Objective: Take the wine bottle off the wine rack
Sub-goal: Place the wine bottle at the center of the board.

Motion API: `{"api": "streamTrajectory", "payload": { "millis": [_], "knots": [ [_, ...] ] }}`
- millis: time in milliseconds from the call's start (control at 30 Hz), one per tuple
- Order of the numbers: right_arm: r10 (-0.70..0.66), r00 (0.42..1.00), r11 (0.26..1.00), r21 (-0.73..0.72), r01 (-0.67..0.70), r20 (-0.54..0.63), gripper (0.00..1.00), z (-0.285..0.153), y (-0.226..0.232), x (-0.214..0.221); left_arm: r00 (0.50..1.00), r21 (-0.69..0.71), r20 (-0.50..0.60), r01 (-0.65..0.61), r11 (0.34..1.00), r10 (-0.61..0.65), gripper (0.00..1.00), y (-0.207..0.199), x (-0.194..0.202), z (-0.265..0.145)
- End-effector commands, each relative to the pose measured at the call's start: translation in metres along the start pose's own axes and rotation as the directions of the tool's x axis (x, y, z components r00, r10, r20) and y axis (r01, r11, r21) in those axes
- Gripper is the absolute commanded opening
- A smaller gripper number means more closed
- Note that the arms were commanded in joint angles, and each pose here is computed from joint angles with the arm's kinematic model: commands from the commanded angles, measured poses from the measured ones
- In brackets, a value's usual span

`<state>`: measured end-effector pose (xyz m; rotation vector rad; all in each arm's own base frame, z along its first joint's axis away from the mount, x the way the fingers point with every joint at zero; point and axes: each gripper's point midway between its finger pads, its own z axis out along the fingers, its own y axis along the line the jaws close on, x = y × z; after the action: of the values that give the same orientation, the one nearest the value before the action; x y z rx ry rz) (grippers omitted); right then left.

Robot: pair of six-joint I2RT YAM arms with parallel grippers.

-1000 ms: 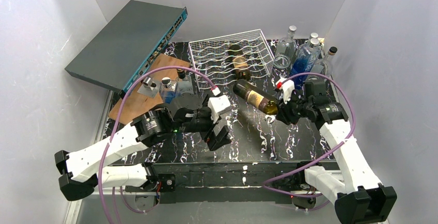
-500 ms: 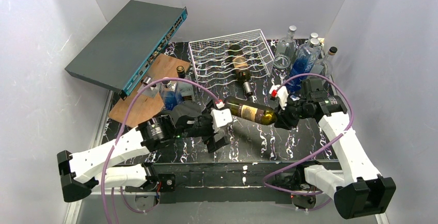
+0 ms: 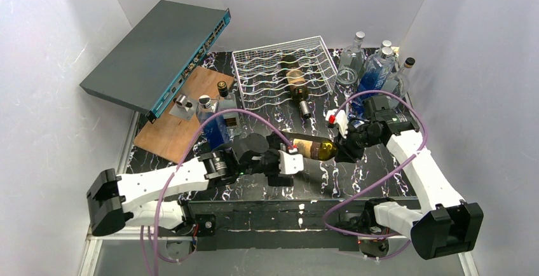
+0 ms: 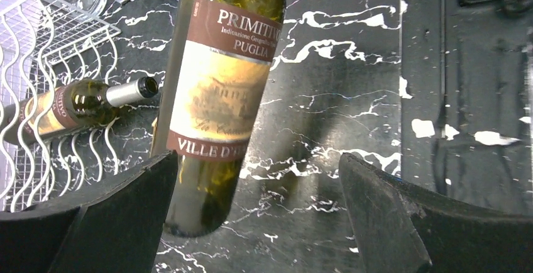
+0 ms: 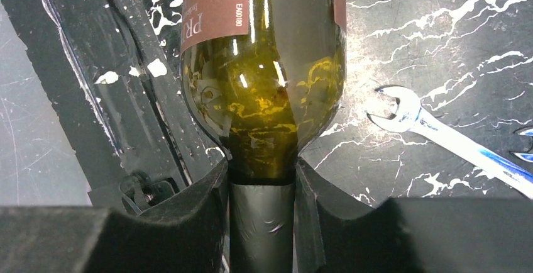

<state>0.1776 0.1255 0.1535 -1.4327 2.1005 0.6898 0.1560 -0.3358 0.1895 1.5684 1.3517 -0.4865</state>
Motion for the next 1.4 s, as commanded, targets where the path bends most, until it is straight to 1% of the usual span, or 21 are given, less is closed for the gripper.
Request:
{"api": "streamTrajectory", "payload": {
  "millis": [0, 133, 233, 300, 367, 667, 1000, 1133, 1167, 1200, 1233, 1267, 1333, 1367],
  "knots": [
    [-0.078, 0.989, 0.996, -0.025, 0.082, 0.125, 0.01, -0.004, 0.003, -0.035, 0.995, -0.053, 0.018, -0.095, 0.994, 0.096, 0.99, 0.018, -0.015, 0.021],
    [-0.068, 0.990, 0.997, -0.038, 0.073, 0.120, 0.01, 0.001, 0.003, -0.036, 0.994, -0.038, -0.005, -0.113, 0.993, 0.113, 0.99, 0.018, -0.012, 0.044],
    [-0.065, 0.992, 0.996, -0.045, 0.070, 0.112, 0.01, 0.003, 0.004, -0.036, 0.992, -0.068, -0.010, -0.127, 0.990, 0.126, 0.99, 0.024, -0.011, 0.057],
    [-0.064, 0.992, 0.996, -0.050, 0.069, 0.106, 0.01, 0.005, 0.005, -0.036, 0.990, -0.111, -0.030, -0.139, 0.984, 0.136, 0.99, 0.032, -0.009, 0.061],
    [-0.063, 0.993, 0.996, -0.053, 0.069, 0.102, 0.01, 0.006, 0.006, -0.036, 0.989, -0.121, -0.034, -0.150, 0.981, 0.147, 0.99, 0.035, -0.010, 0.066],
    [-0.034, 0.992, 0.991, -0.122, 0.049, 0.123, 0.01, 0.009, 0.016, -0.042, 0.977, -0.096, -0.083, -0.204, 0.974, 0.197, 0.99, 0.029, 0.006, 0.081],
    [-0.009, 0.991, 0.984, -0.174, 0.032, 0.132, 0.01, 0.011, 0.023, -0.046, 0.960, -0.130, -0.155, -0.253, 0.959, 0.232, 0.99, 0.036, 0.016, 0.094],
    [-0.006, 0.992, 0.984, -0.176, 0.028, 0.123, 0.01, 0.012, 0.023, -0.044, 0.955, -0.139, -0.179, -0.264, 0.954, 0.238, 0.85, 0.039, 0.020, 0.096],
    [-0.007, 0.993, 0.984, -0.174, 0.028, 0.120, 0.01, 0.012, 0.022, -0.044, 0.954, -0.138, -0.180, -0.264, 0.955, 0.238, 0.77, 0.039, 0.021, 0.096],
    [-0.005, 0.993, 0.985, -0.172, 0.025, 0.116, 0.01, 0.013, 0.022, -0.043, 0.954, -0.137, -0.180, -0.264, 0.955, 0.238, 0.62, 0.038, 0.021, 0.097],
    [-0.004, 0.994, 0.985, -0.171, 0.023, 0.113, 0.01, 0.013, 0.021, -0.042, 0.955, -0.139, -0.179, -0.261, 0.955, 0.235, 0.40, 0.039, 0.020, 0.096],
    [-0.003, 0.994, 0.985, -0.170, 0.023, 0.113, 0.01, 0.013, 0.021, -0.042, 0.957, -0.141, -0.177, -0.256, 0.956, 0.230, 0.25, 0.039, 0.020, 0.095],
    [-0.001, 0.994, 0.985, -0.172, 0.020, 0.109, 0.01, 0.013, 0.021, -0.042, 0.961, -0.133, -0.172, -0.241, 0.961, 0.217, 0.00, 0.036, 0.019, 0.093],
    [0.001, 0.994, 0.985, -0.174, 0.018, 0.107, 0.01, 0.013, 0.022, -0.041, 0.963, -0.132, -0.174, -0.232, 0.964, 0.208, 0.00, 0.036, 0.019, 0.092]
  ]
}}
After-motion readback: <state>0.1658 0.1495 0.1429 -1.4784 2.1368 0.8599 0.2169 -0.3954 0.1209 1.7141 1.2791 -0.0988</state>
